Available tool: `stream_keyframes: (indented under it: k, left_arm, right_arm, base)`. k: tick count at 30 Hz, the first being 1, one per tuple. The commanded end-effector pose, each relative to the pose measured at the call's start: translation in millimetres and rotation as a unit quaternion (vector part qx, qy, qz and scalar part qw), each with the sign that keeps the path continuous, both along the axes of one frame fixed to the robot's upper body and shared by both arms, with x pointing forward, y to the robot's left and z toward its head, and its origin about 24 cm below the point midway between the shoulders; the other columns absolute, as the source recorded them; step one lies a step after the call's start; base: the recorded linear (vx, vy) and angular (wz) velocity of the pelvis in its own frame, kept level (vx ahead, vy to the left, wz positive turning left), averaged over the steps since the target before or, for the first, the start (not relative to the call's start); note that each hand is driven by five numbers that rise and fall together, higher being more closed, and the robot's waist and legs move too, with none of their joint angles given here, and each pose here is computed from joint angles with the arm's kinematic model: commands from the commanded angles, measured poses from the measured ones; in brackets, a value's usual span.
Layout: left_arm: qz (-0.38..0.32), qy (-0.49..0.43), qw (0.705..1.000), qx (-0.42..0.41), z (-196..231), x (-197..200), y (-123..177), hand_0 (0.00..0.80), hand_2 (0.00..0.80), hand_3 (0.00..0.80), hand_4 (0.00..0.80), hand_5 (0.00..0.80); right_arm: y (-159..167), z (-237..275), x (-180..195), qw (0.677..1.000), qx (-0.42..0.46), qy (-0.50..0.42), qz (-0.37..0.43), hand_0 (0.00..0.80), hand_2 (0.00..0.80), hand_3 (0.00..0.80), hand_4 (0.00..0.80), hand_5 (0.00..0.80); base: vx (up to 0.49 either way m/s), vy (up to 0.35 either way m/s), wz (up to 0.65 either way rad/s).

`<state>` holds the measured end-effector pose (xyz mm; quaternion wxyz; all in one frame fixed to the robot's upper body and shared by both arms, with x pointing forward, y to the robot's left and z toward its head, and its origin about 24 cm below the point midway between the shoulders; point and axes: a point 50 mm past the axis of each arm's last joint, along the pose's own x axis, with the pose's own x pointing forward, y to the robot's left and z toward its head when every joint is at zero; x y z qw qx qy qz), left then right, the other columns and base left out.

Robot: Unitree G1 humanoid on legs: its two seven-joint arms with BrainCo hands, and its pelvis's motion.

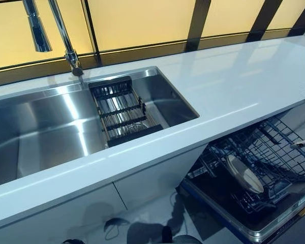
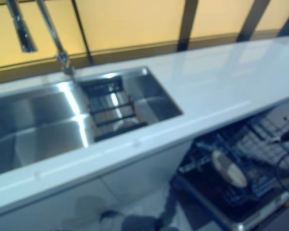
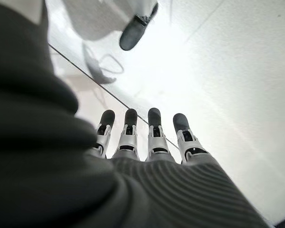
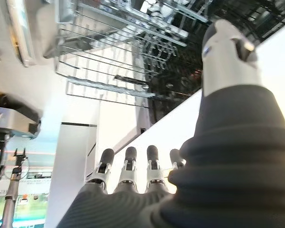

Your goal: Take plates into dishwasher

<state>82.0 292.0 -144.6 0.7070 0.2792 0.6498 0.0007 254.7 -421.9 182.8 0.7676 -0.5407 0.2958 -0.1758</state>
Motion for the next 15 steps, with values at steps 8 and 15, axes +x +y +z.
stream_keyframes:
  k: [8, 15]
  left_arm:
    - [0.001, -0.051, 0.999, 0.013, 11.8, 31.4, 10.9, 0.000, 0.000, 0.000, 0.000, 0.000]
    - [0.011, -0.053, 0.999, 0.006, 16.1, 51.2, 7.2, 0.000, 0.000, 0.000, 0.000, 0.000]
  right_arm:
    - [-70.2, 61.5, -60.4, 0.969, -0.033, -0.128, -0.207, 0.000, 0.000, 0.000, 0.000, 0.000]
    - [-86.6, 50.4, -79.1, 0.953, -0.015, -0.140, -0.268, 0.000, 0.000, 0.000, 0.000, 0.000]
  base:
    - [-0.196, 0.028, 0.56]
    - [-0.403, 0.224, 0.40]
